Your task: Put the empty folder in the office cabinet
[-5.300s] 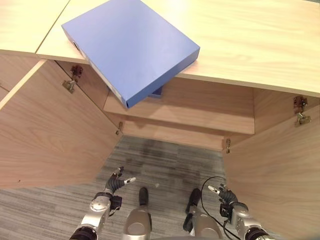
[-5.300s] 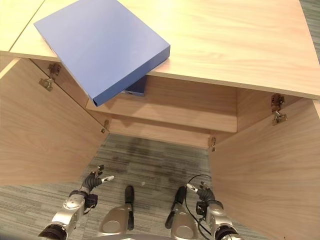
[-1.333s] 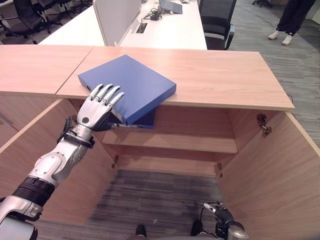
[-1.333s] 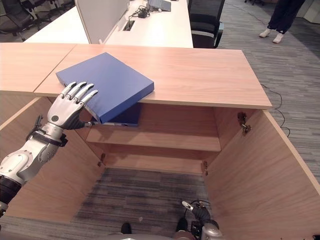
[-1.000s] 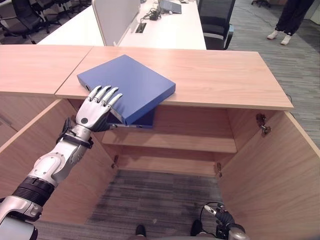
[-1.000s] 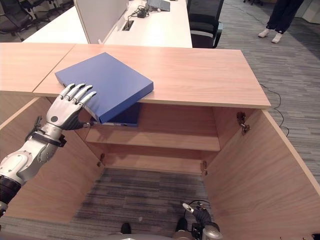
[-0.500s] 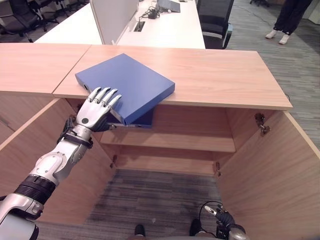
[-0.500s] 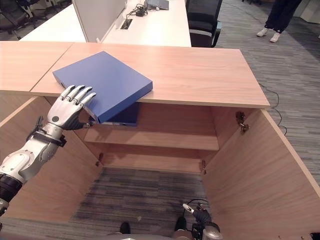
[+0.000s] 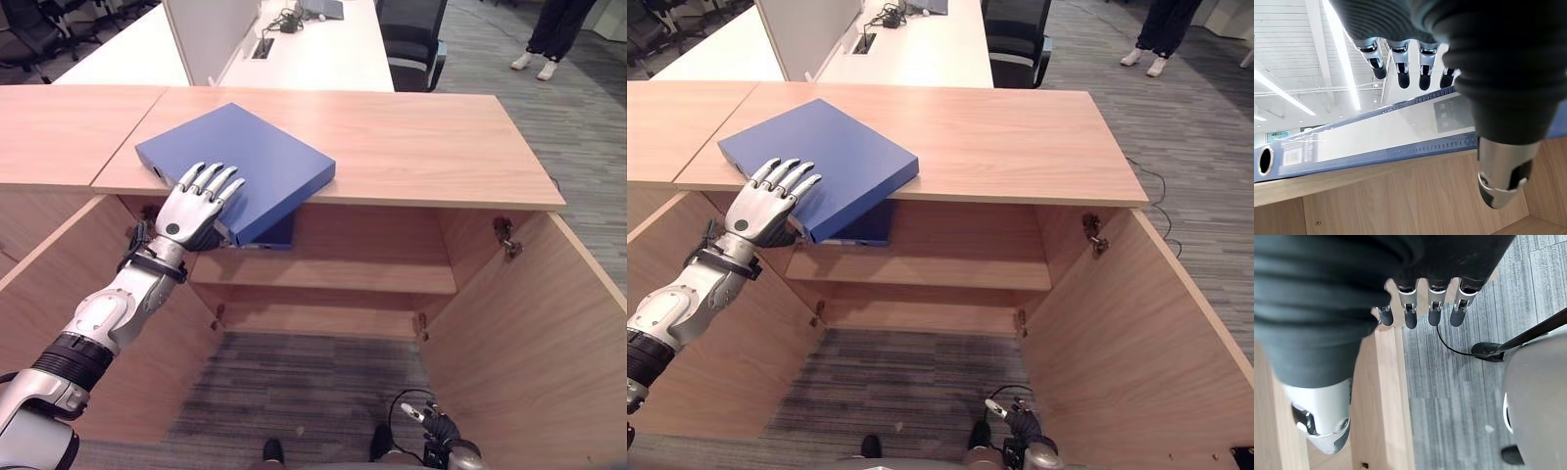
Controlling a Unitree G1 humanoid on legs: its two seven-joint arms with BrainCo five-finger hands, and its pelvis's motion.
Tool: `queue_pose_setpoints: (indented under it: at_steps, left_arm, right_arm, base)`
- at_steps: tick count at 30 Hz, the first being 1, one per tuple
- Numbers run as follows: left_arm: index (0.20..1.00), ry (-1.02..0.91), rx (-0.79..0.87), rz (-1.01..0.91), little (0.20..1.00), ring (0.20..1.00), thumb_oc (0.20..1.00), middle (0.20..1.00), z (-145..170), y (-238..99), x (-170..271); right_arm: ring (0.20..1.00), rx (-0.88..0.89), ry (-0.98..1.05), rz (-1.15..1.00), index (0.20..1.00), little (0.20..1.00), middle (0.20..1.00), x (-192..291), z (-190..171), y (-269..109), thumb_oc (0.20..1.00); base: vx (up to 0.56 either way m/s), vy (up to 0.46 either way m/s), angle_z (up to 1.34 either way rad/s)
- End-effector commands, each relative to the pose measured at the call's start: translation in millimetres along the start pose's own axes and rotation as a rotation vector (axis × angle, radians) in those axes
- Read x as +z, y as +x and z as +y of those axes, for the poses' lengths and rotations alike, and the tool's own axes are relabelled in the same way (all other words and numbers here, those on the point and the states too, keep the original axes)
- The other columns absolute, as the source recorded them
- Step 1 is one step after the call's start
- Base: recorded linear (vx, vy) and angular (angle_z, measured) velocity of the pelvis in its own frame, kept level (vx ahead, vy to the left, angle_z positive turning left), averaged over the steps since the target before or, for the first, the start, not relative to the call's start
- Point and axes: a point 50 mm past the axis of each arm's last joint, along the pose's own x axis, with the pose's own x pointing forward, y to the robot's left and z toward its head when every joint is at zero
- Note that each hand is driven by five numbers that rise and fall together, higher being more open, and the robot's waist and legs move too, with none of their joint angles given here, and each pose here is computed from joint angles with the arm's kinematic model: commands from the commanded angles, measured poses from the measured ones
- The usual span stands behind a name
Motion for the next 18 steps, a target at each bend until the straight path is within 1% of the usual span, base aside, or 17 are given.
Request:
queue_pose_setpoints:
  at_steps: [1, 7, 8, 9, 18]
  left_arm:
    - [1.0, 0.074, 0.129, 0.044, 1.0, 1.0, 1.0, 1.0, 34.6, 35.2, -21.2]
    - [1.0, 0.071, 0.115, 0.042, 1.0, 1.0, 1.0, 1.0, 32.1, 36.0, -20.3]
    - [0.539, 0.072, 0.114, 0.044, 0.539, 0.539, 0.539, 0.539, 31.8, 36.0, -20.7]
    - [0.2, 0.073, 0.114, 0.043, 0.2, 0.2, 0.2, 0.2, 32.0, 36.1, -20.6]
    - [0.2, 0.065, 0.105, 0.051, 0.2, 0.2, 0.2, 0.2, 30.4, 34.7, -20.9]
  right_arm:
    - [1.0, 0.001, 0.022, -0.037, 1.0, 1.0, 1.0, 16.8, 1.6, 5.9, 1.0]
    - [1.0, -0.001, 0.027, -0.034, 1.0, 1.0, 1.0, 16.0, 1.0, 5.8, 1.0]
    - [1.0, -0.003, 0.029, -0.034, 1.0, 1.0, 1.0, 16.3, 0.6, 5.9, 1.0]
    - [1.0, -0.006, 0.031, -0.034, 1.0, 1.0, 1.0, 16.4, -0.1, 6.0, 1.0]
    - [1.0, -0.017, 0.044, -0.032, 1.0, 1.0, 1.0, 16.2, -2.6, 6.0, 1.0]
  base:
    - [0.02, 0.008, -0.05]
    - [0.01, 0.004, -0.01]
    - [0.0, 0.0, 0.0]
    - [0.0, 0.0, 0.0]
    - [0.0, 0.004, -0.01]
